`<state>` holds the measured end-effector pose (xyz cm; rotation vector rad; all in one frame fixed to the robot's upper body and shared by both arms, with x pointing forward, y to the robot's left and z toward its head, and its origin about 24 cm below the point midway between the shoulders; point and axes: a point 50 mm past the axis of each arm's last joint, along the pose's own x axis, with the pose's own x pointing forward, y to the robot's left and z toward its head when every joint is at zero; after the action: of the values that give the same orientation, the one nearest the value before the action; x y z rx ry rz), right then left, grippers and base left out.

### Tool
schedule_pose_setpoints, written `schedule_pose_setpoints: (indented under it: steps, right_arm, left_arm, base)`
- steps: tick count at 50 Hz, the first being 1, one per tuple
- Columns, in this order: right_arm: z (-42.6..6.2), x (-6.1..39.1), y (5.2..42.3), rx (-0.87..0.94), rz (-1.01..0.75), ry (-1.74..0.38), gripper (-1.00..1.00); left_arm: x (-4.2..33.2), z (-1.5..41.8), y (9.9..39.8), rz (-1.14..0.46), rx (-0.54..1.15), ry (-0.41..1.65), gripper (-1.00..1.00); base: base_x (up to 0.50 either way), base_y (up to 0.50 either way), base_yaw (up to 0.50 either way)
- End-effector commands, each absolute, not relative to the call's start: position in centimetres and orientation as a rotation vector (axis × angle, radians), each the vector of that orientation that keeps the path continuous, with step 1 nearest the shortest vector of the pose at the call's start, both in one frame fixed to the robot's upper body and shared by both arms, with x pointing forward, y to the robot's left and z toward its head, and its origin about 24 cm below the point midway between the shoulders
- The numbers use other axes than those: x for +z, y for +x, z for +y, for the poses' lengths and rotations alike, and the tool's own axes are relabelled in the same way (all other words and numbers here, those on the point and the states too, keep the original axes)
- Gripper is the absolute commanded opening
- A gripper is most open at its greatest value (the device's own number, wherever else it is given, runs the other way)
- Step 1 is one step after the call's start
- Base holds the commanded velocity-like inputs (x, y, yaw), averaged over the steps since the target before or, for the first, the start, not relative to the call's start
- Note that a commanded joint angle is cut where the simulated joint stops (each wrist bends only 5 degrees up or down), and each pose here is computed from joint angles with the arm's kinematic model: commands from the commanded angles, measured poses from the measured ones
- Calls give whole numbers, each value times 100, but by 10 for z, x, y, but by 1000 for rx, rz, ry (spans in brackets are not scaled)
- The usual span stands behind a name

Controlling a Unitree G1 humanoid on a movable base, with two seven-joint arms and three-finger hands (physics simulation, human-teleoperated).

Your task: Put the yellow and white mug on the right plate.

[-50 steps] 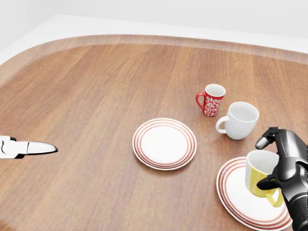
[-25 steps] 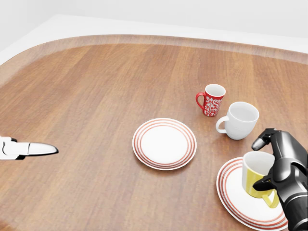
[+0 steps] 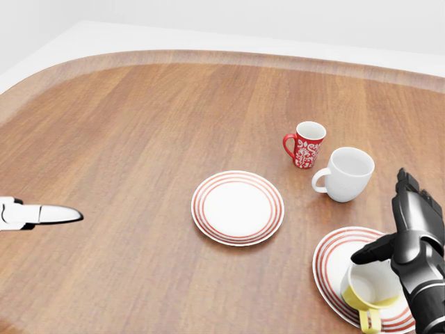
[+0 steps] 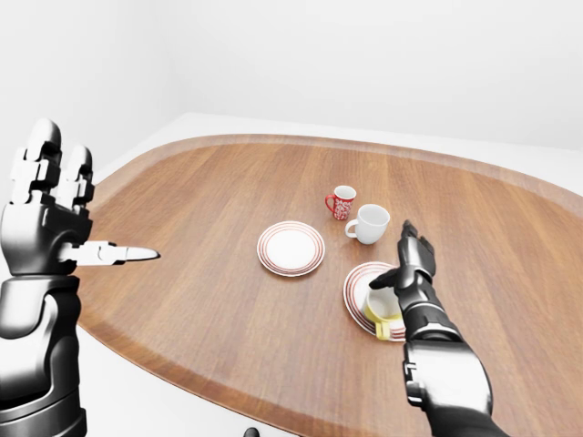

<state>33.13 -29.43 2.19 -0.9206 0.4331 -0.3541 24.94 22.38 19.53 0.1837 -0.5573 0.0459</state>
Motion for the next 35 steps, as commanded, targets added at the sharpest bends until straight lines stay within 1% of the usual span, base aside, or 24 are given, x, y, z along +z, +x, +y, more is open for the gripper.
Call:
schedule_pose_setpoints:
  steps: [1,22,31,35]
  right_arm:
    - [-296,22,330,-366,434,-912,100]
    - [-296,24,332,-364,434,-878,100]
    - [-292,28,338,-332,435,-764,100]
    - [-287,35,345,-298,421,-654,100]
  left_arm:
    - [200,224,247,-583,55,175,100]
    - [197,222,248,-568,45,176,100]
    - [193,222,250,-549,42,179,100]
    - [193,222,250,-548,41,179,100]
  base:
    - [0,0,0]
    - [0,0,0]
    - [0,0,0]
    - [0,0,0]
